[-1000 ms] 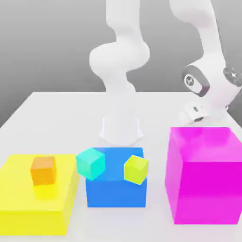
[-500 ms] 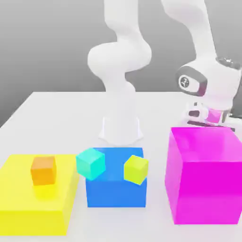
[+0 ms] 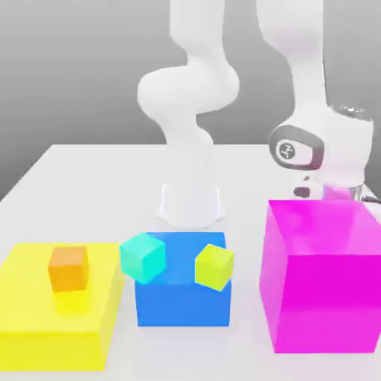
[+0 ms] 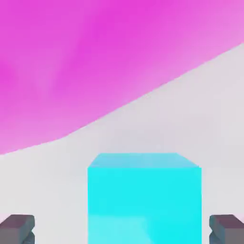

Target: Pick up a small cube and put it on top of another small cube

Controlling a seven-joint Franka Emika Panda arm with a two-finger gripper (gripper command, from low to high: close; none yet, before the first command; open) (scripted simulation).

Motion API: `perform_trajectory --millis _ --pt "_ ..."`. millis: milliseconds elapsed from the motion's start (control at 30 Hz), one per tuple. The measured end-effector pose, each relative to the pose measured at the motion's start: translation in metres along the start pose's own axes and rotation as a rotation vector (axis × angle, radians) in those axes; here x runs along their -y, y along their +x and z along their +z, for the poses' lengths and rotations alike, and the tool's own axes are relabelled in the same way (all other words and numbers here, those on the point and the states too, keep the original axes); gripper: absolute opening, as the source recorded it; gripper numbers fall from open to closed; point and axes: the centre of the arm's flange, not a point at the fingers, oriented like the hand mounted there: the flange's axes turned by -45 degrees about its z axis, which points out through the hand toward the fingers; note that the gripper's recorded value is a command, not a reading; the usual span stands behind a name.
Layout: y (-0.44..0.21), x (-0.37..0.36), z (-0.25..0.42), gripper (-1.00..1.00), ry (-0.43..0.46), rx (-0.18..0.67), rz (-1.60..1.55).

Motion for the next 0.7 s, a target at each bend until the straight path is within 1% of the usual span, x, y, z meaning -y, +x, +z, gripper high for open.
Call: perform_trajectory --millis 100,133,367,700 --pt "0.0 -0.005 0.016 0.0 -0.008 -0.001 -0.003" --pt "0.0 -0.006 0.019 -1.0 -0.01 -0.002 -0.004" --pt "0.0 -0.006 0.019 -1.0 -0.007 -0.002 -0.004" --pt "0.0 0.002 -0.028 -1.0 0.004 -0.001 0.001"
